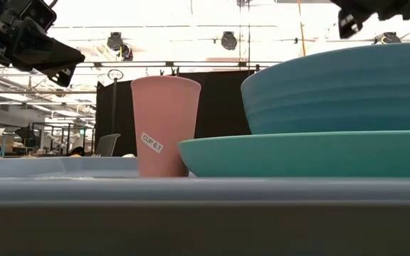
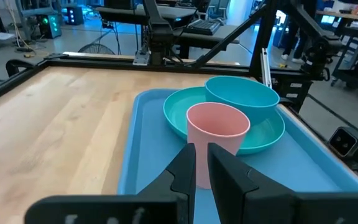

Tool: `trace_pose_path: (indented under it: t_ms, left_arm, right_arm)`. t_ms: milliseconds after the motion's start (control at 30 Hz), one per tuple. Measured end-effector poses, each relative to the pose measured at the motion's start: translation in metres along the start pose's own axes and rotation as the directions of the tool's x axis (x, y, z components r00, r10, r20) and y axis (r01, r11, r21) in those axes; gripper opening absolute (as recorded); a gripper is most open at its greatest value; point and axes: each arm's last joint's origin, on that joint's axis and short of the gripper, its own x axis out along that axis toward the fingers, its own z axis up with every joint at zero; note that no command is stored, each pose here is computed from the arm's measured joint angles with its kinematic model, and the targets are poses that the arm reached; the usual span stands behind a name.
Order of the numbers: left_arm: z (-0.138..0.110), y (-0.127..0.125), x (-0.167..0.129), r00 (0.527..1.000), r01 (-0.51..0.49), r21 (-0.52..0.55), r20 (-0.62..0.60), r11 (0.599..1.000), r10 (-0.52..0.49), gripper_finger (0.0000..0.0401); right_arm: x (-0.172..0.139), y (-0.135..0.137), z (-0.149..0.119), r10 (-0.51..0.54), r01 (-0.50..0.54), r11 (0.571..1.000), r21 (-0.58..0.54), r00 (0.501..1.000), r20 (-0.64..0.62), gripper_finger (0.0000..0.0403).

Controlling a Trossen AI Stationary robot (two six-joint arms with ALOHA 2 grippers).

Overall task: Set up tray
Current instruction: Put the yellow table napkin on the left side of the light blue plate and pink cup on the blue serving tray

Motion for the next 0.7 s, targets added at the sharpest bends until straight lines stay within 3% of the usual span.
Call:
trace_pose_path:
  t_ms: [233, 433, 500, 600, 700]
  left_arm:
    - [0.000, 0.001, 0.000, 0.999, -0.044, 0.014, 0.005, 0.999, 0.044, 0.0047]
    - [0.001, 0.008, -0.001, 0.960, -0.279, -0.027, 0.031, 0.960, 0.280, 0.0047]
    - [0.002, 0.013, -0.003, 0.914, -0.399, -0.072, 0.042, 0.914, 0.403, 0.0047]
    - [0.014, 0.023, -0.009, 0.806, -0.587, -0.136, -0.006, 0.798, 0.592, 0.0047]
    - [0.031, 0.034, -0.015, 0.707, -0.707, -0.135, -0.102, 0.694, 0.700, 0.0047]
  right_arm:
    - [-0.012, -0.007, -0.035, -0.012, 0.010, 1.000, 0.019, 0.993, 0.114, 0.0000]
    - [-0.011, -0.010, -0.064, -0.043, 0.044, 0.999, -0.001, 0.984, 0.171, 0.0000]
    - [-0.011, -0.011, -0.067, -0.050, 0.055, 0.998, -0.021, 0.980, 0.194, 0.0000]
    - [-0.012, -0.013, -0.063, -0.064, 0.080, 0.995, -0.059, 0.970, 0.233, 0.0000]
    - [-0.012, -0.014, -0.064, -0.077, 0.093, 0.994, -0.063, 0.972, 0.224, 0.0000]
